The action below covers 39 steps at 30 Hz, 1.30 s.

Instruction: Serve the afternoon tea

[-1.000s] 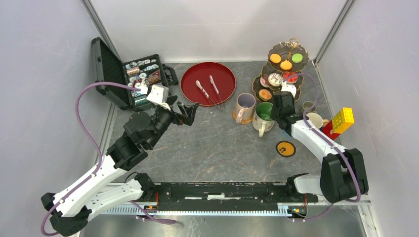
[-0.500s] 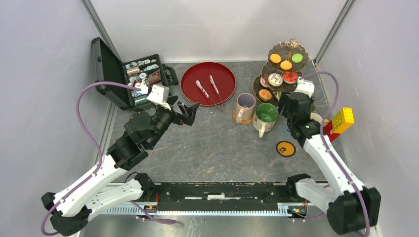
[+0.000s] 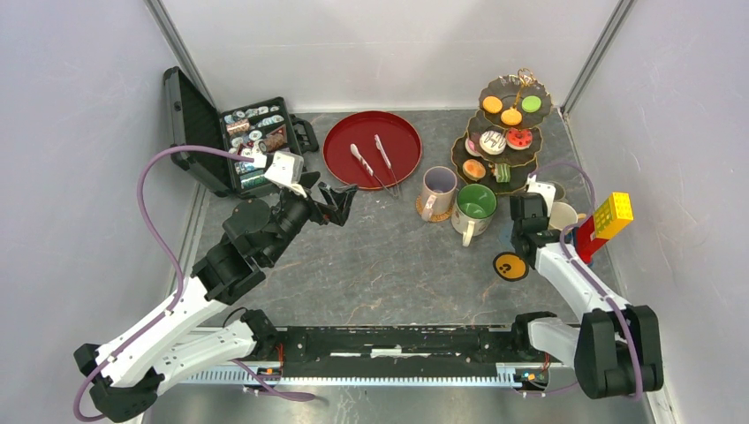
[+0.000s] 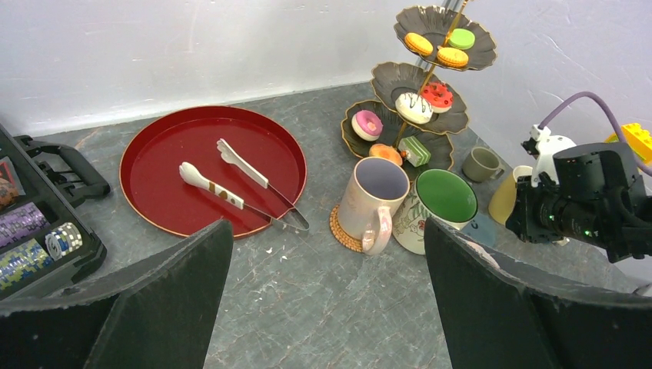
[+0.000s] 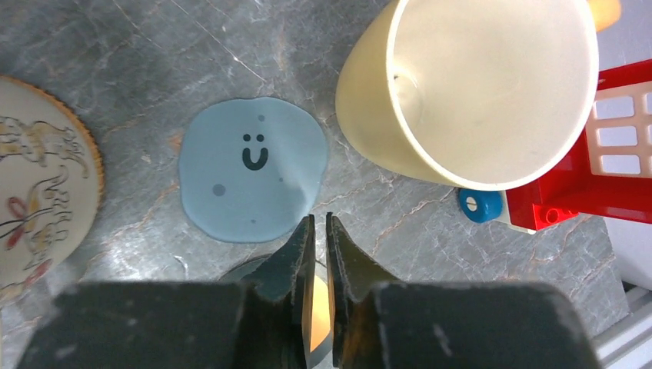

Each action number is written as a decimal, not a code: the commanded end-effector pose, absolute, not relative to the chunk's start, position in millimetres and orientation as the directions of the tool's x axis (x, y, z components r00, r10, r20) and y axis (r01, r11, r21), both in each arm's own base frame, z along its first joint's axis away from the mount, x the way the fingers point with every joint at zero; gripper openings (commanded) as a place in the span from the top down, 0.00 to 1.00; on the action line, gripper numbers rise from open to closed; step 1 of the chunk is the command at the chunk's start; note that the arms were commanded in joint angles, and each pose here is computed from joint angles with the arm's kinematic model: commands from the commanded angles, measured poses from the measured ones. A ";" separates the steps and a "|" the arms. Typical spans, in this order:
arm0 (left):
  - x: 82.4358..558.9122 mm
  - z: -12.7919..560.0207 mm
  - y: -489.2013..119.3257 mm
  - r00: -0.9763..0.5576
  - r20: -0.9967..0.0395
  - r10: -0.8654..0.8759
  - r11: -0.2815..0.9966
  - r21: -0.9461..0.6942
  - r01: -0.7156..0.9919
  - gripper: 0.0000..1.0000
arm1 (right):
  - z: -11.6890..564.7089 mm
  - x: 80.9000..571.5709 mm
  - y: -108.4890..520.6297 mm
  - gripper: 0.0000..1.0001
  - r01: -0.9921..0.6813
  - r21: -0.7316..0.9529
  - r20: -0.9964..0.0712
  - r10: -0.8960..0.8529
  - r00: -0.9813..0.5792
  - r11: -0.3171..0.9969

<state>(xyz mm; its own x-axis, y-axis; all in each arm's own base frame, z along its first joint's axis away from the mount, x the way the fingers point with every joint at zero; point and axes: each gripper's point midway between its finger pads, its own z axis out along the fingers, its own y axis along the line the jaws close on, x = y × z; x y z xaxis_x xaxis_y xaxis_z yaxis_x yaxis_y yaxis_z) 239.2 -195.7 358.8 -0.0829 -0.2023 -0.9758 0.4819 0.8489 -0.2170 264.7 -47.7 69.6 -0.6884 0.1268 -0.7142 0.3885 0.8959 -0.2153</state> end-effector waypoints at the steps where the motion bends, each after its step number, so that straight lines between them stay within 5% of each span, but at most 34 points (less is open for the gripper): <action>1: 238.4 378.2 -195.9 -0.067 -0.961 -0.268 0.832 -0.266 0.486 0.00 | 72.3 271.9 -59.1 0.89 0.446 -0.250 -0.735 0.131 -0.665 0.859; 6: 239.9 376.1 -196.6 -0.069 -0.963 -0.261 0.836 -0.261 0.483 0.00 | 58.0 269.6 -62.0 0.97 0.461 -0.273 -0.714 0.143 -0.685 0.844; 24: 241.1 373.7 -198.2 -0.076 -0.964 -0.256 0.837 -0.260 0.481 0.00 | 24.7 264.6 -67.1 0.98 0.473 -0.309 -0.679 0.157 -0.717 0.825; 39: 242.1 371.1 -200.4 -0.083 -0.965 -0.250 0.836 -0.259 0.484 0.00 | 37.8 289.4 -35.0 0.98 0.348 -0.157 -0.719 0.135 -0.682 0.924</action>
<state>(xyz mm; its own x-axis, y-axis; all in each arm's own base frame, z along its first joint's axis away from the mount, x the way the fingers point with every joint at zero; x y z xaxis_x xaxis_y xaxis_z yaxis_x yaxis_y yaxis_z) 242.9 -199.8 352.2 -0.0977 -0.1856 -0.9778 0.4787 0.8526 -0.2096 279.8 -38.8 18.0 -0.7216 0.1357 -0.6789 0.3554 0.9142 -0.1950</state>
